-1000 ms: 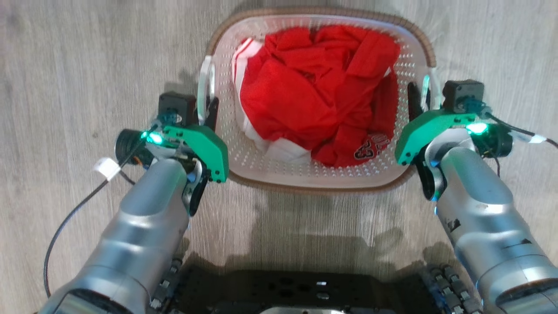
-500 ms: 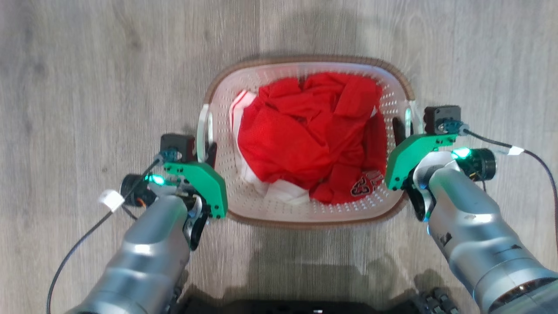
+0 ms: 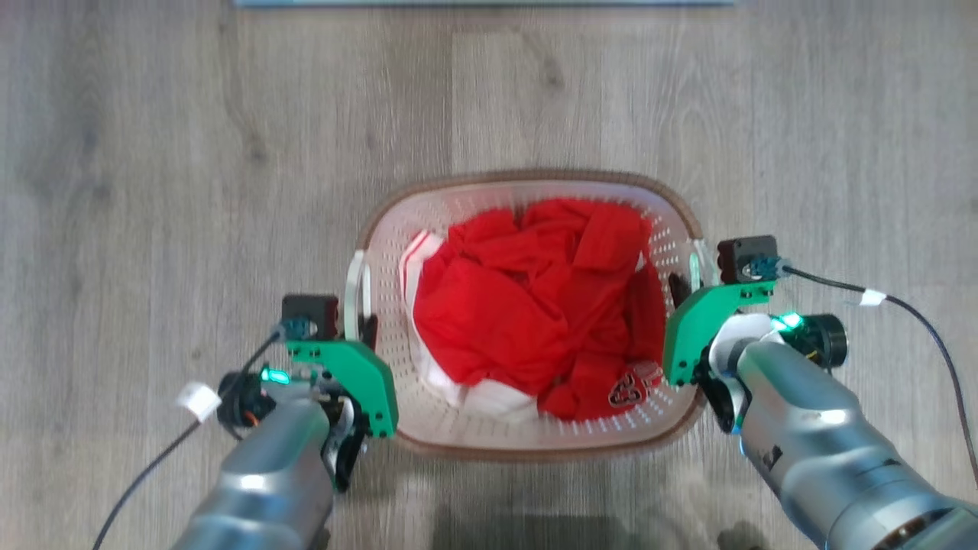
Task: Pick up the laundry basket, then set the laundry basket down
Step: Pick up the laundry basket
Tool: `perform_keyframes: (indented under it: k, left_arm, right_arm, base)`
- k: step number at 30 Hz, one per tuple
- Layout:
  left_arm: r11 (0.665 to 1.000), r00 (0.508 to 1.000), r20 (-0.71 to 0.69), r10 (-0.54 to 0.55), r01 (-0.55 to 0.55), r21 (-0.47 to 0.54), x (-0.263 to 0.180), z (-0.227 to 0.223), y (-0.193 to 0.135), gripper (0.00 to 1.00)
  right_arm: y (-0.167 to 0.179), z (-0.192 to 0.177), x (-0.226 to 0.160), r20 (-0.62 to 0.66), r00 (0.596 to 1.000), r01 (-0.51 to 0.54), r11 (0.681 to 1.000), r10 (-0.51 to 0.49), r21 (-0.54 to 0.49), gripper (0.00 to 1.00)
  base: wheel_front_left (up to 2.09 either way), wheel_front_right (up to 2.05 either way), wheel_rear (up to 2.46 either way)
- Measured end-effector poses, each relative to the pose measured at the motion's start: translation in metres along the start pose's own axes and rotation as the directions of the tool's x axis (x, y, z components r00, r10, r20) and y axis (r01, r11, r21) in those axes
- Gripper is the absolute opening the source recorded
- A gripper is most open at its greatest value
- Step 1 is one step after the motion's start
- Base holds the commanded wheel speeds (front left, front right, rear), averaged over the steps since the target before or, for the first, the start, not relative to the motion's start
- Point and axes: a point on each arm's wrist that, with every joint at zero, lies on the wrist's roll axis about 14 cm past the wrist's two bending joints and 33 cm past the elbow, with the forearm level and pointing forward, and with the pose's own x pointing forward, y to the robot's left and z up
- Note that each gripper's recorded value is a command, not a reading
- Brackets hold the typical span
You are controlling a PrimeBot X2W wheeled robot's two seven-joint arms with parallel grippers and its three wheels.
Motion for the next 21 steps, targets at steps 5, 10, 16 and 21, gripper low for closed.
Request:
perform_keyframes:
  k: [5, 10, 16, 21]
  left_arm:
    - [1.0, 1.0, 0.005, 0.005, -0.005, -0.003, -0.018, -0.004, -0.003, 0.0]
    - [1.0, 1.0, -0.005, 0.004, -0.003, 0.017, -0.036, -0.013, -0.007, 0.0]
    - [1.0, 1.0, -0.026, 0.002, -0.001, 0.021, -0.055, -0.024, -0.011, 0.0]
    - [1.0, 1.0, -0.022, -0.003, 0.003, 0.027, -0.067, -0.025, -0.015, 0.0]
  right_arm:
    - [0.009, -0.001, -0.019, -0.014, 1.0, -0.007, 1.0, 0.007, -0.008, 0.0]
    - [0.018, -0.01, -0.037, -0.034, 0.999, -0.015, 1.0, 0.015, -0.011, 0.0]
    - [0.028, -0.022, -0.06, -0.056, 0.998, -0.022, 1.0, 0.021, -0.008, 0.0]
    - [0.033, -0.022, -0.074, -0.05, 0.999, -0.023, 1.0, 0.022, -0.017, 0.0]
  base:
    - [0.0, 0.0, 0.0]
    - [0.0, 0.0, 0.0]
    - [0.0, 0.0, 0.0]
    - [0.0, 0.0, 0.0]
